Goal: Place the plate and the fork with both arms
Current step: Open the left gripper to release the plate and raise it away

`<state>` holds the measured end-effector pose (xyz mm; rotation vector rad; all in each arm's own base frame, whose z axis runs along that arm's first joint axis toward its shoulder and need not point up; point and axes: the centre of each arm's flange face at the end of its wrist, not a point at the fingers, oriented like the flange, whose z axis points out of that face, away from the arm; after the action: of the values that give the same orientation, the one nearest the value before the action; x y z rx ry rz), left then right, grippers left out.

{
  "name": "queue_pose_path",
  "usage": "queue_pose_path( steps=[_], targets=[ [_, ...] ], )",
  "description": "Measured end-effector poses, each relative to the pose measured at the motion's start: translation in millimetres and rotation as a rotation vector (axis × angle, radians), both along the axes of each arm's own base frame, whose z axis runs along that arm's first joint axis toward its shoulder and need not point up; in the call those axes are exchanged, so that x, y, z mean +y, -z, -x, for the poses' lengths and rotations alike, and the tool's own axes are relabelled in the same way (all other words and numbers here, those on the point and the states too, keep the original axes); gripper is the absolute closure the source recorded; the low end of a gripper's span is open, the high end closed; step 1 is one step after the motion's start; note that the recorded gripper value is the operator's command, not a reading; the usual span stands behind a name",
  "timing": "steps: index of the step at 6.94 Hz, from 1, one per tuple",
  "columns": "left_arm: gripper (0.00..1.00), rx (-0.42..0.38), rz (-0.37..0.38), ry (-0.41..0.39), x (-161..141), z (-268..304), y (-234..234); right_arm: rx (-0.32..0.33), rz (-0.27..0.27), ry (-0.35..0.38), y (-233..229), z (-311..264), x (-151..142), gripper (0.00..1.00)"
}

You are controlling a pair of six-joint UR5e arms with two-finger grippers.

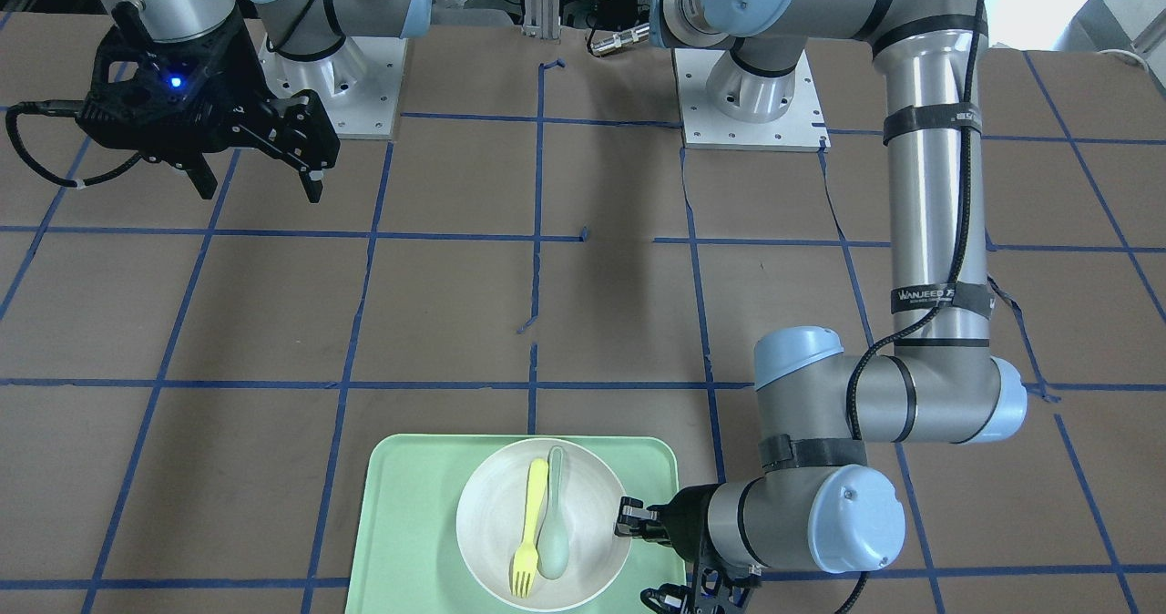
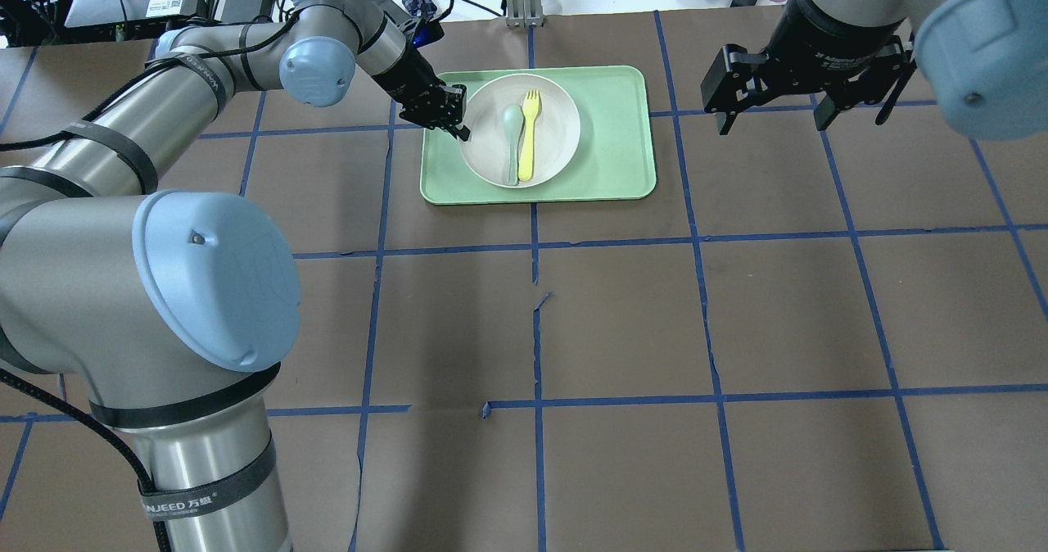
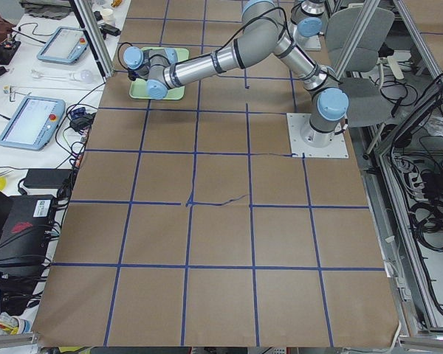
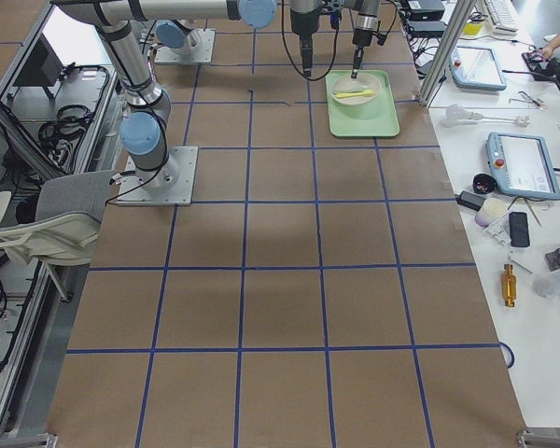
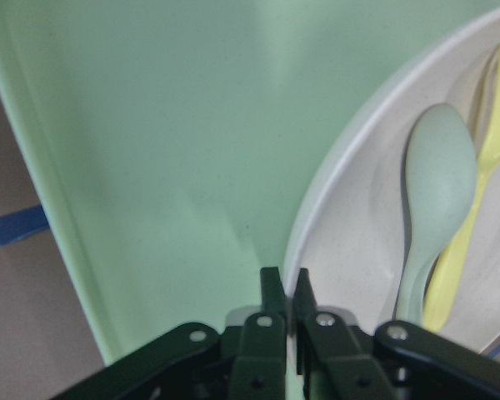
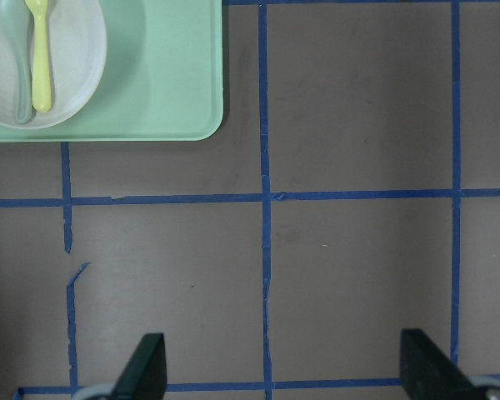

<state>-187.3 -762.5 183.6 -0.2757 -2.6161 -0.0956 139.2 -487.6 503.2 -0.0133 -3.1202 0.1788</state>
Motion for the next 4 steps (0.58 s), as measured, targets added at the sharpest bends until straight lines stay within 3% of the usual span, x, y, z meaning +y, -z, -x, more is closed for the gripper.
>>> queue_pose_path(
  steps=[2, 4],
  targets=[
    [0.01, 0.044, -0.005, -0.008, 0.9, 4.5, -0.8, 0.0, 0.0, 0.0, 0.0, 0.0, 0.0, 0.0],
    [0.0, 0.052, -0.004, -0.015, 2.8, 5.0, -10.0, 0.002, 0.0, 0.0, 0.0, 0.2, 0.0, 0.0]
  ],
)
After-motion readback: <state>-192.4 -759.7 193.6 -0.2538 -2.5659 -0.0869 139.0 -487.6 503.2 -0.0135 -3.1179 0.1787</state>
